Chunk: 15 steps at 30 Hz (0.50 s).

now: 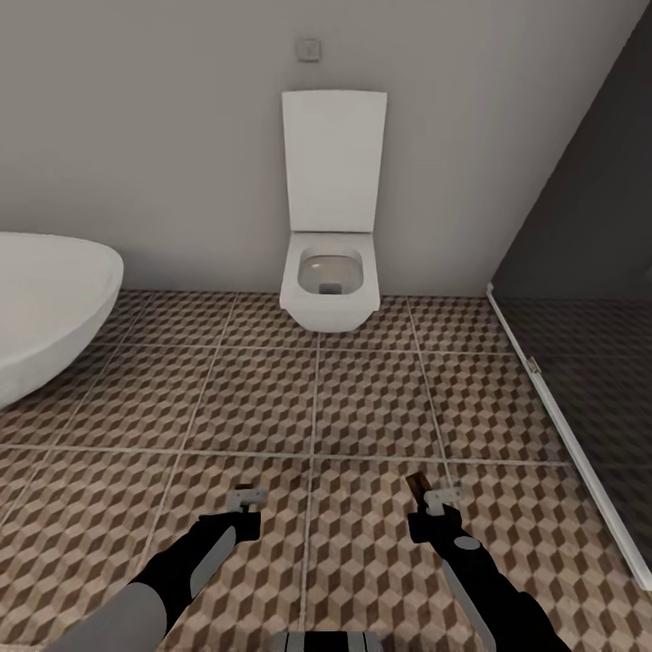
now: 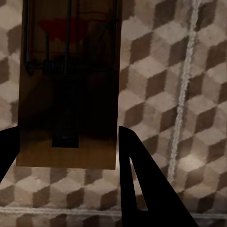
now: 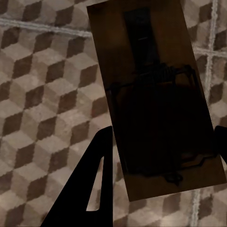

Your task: Take the four mousetraps from the cabinet in the bathroom and place them on the bathroom floor. Make sure all four end up on the same floor surface, and ensure that at least two of them are either under or directly next to the same bathroom sink.

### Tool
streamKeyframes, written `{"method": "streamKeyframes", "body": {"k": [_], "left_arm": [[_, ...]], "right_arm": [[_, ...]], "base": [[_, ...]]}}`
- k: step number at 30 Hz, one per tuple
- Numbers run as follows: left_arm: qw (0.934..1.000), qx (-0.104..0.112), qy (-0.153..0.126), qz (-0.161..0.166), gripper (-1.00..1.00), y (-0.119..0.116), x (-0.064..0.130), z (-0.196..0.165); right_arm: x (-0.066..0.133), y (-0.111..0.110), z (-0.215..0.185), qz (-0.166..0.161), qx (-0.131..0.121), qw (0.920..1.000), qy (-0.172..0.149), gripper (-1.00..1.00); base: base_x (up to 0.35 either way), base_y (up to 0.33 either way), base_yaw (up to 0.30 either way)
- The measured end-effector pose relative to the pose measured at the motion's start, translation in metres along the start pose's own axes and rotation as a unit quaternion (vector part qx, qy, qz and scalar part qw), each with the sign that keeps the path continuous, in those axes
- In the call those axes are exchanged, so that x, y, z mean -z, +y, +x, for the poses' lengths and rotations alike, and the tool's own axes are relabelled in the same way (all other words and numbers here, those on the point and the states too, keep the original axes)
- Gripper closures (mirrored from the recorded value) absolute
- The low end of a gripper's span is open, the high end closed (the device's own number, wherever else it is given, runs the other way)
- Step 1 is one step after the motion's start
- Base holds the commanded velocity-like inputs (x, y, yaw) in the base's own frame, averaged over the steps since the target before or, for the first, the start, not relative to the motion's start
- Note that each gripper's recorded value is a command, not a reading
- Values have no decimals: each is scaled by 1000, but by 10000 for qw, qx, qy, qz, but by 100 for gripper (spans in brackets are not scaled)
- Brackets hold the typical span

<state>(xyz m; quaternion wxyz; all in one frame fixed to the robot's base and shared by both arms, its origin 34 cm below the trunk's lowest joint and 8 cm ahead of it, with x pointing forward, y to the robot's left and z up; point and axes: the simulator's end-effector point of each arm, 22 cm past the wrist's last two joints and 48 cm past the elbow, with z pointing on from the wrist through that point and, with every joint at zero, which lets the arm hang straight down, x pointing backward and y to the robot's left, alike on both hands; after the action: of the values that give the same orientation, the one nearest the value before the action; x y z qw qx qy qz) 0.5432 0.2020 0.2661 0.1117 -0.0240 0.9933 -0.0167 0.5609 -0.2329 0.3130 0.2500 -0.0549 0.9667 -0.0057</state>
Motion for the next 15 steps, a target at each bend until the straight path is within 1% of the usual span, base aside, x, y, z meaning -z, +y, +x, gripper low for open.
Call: {"method": "streamKeyframes", "body": {"k": [15], "left_arm": [[9999, 3, 115, -6, 100, 2, -38, 25]], "right_arm": [[-30, 3, 33, -12, -2, 9999, 114, 100]], "base": [[0, 0, 0]]}}
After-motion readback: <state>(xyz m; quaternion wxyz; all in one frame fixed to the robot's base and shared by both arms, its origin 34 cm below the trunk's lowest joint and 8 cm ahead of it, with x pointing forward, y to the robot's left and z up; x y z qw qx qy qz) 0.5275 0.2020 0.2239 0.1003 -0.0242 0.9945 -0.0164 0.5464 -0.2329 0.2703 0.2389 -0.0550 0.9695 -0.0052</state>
